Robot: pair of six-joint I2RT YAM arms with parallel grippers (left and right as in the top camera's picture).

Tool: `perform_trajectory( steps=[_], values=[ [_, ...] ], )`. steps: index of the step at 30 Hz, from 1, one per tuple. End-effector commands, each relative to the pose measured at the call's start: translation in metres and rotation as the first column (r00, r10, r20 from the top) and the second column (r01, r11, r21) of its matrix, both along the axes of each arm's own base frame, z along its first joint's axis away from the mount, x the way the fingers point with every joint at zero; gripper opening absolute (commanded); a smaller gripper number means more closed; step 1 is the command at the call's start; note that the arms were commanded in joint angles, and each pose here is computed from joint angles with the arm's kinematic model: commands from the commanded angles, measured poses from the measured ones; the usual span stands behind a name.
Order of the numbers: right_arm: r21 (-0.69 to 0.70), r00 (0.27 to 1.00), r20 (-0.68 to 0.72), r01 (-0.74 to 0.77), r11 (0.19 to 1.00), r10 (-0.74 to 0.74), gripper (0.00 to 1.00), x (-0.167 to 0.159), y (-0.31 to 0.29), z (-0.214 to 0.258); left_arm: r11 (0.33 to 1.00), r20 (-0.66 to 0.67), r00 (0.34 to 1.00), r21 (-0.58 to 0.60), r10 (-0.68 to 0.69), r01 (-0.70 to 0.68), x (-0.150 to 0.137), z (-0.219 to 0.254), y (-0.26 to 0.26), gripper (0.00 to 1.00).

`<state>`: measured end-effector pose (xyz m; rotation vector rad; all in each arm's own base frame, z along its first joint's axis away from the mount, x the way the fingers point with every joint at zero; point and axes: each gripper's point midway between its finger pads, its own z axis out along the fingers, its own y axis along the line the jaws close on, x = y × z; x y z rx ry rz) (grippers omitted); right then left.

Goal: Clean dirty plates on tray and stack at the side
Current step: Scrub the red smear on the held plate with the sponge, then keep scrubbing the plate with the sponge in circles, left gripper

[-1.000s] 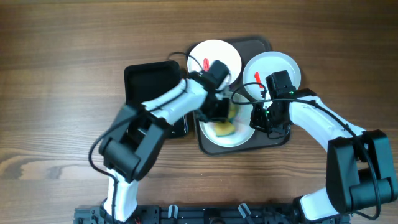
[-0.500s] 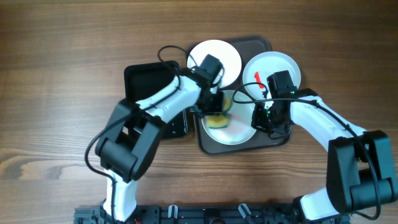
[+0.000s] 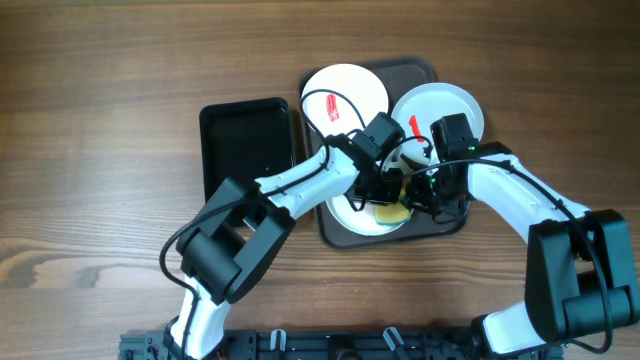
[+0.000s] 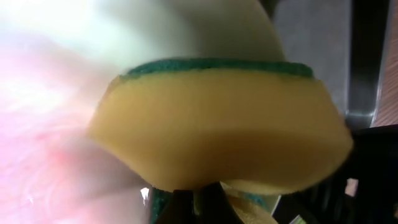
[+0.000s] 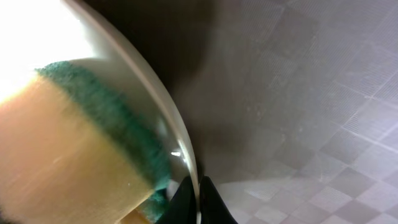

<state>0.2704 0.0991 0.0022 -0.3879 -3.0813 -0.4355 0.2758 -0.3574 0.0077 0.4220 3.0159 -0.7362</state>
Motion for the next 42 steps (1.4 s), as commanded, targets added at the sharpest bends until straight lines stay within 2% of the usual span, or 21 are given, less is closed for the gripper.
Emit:
perform_trajectory(
  steps=[1,4,7,10,13,16,21,25,29,33,36,42],
  values=[
    [-0.009,1.0,0.008,-0.015,1.0,0.016,0.04,-0.001,0.0,0.0,0.966,-0.013,0.999,0.255,0.044,-0.04,0.008,-0.045,0.071,0.04],
    [-0.009,1.0,0.009,-0.015,1.0,0.016,0.04,-0.001,0.0,0.0,0.909,0.02,0.996,0.409,0.084,-0.085,0.026,-0.048,0.126,0.04],
    [-0.009,1.0,0.009,-0.015,1.0,0.015,0.04,-0.001,0.0,0.0,0.874,0.036,0.992,0.471,0.119,-0.122,0.035,-0.047,0.155,0.04],
    [-0.009,1.0,0.008,-0.015,1.0,0.015,0.04,-0.001,0.0,0.0,0.862,0.05,0.988,0.484,0.144,-0.15,0.042,-0.044,0.166,0.04],
    [-0.01,1.0,0.008,-0.02,1.0,0.02,0.04,-0.002,0.0,0.0,0.9,0.01,0.989,0.412,0.15,-0.141,0.038,-0.043,0.15,0.04],
    [-0.011,1.0,0.009,-0.026,1.0,0.026,0.04,-0.002,-0.001,0.0,0.962,-0.069,0.989,0.25,0.128,-0.107,0.026,-0.038,0.108,0.04],
    [-0.01,1.0,0.01,-0.028,1.0,0.028,0.04,-0.002,0.0,0.0,0.995,-0.097,0.991,0.059,0.087,-0.081,0.008,-0.026,0.039,0.04],
    [-0.004,0.999,0.01,-0.038,0.999,0.038,0.04,-0.002,0.001,0.001,0.999,-0.082,0.996,0.011,0.036,-0.035,-0.011,-0.022,0.005,0.04],
    [-0.004,0.999,0.01,-0.037,0.999,0.037,0.04,-0.002,0.001,0.001,1.0,-0.079,0.997,0.008,0.019,-0.018,-0.02,-0.024,-0.005,0.04],
    [-0.004,0.999,0.006,-0.038,0.999,0.038,0.04,-0.003,0.0,0.0,0.995,-0.06,0.996,0.078,0.06,-0.055,-0.009,-0.03,0.015,0.04],
    [-0.005,0.999,0.006,-0.037,0.999,0.037,0.04,-0.003,0.0,0.0,0.977,-0.022,0.997,0.201,0.08,-0.074,0.005,-0.039,0.053,0.04],
    [-0.005,0.999,0.003,-0.038,0.999,0.038,0.04,-0.004,0.0,0.0,0.865,0.068,0.993,0.488,0.097,-0.118,0.031,-0.043,0.145,0.04]
  ],
)
